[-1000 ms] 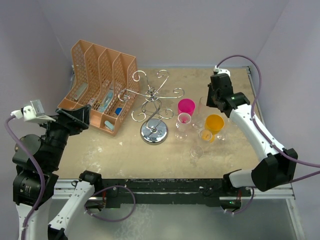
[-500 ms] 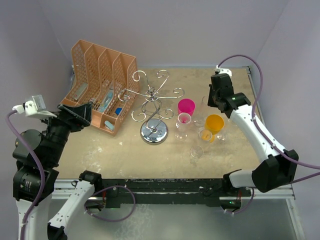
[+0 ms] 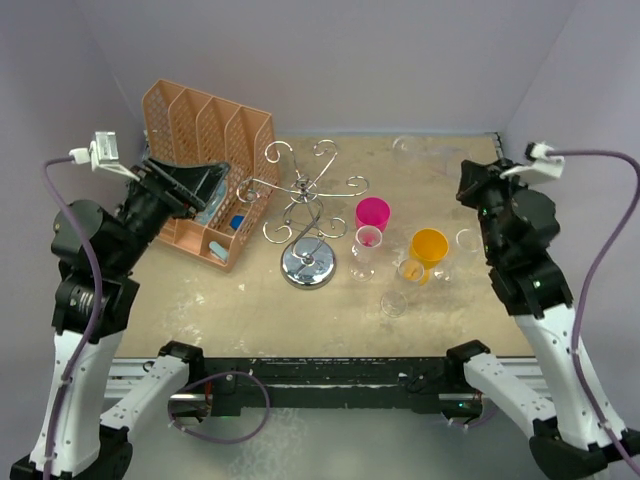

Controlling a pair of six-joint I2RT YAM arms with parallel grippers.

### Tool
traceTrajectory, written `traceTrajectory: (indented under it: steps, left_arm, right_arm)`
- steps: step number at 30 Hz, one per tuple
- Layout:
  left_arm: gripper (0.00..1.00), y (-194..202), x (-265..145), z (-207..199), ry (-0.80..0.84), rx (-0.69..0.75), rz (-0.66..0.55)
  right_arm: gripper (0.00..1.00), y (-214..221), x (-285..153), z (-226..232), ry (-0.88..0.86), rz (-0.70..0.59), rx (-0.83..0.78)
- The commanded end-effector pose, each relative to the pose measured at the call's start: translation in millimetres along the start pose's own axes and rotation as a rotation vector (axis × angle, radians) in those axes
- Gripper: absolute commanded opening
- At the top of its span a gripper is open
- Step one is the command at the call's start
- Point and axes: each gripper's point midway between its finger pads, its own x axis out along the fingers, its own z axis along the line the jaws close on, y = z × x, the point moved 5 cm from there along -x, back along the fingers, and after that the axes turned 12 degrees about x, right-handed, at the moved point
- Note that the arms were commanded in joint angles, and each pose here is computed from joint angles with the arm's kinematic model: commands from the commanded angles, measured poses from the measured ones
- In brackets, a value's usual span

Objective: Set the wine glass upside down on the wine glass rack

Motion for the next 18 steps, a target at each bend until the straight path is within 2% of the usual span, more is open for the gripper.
traceTrajectory:
  steps: [1,5,11,18]
  left_arm:
    - [0.66,-28.5,11.5,-38.3,0.228,-0.143,-0.087]
    - [0.66,-27.4,29.2,-42.0,0.292,-0.267,-0.067]
    - [0.66,-35.6,31.6,-46.8,0.36,-0.415,-0.127]
    - [0.66,-35.3,51.6,-51.7,0.374,-0.508,-0.098]
  right_arm:
    - [0.0,-40.4,-20.6,26.1,-0.179,-0.186,0.209]
    - [0.0,-61.0,-51.1,38.7,-0.321,-0.245,0.348]
    - [0.0,-70.7,-83.8,54.0,-0.535,-0.262,0.521]
    - [0.0,-72.1,-92.0,66.6,-0.655,-0.24,0.618]
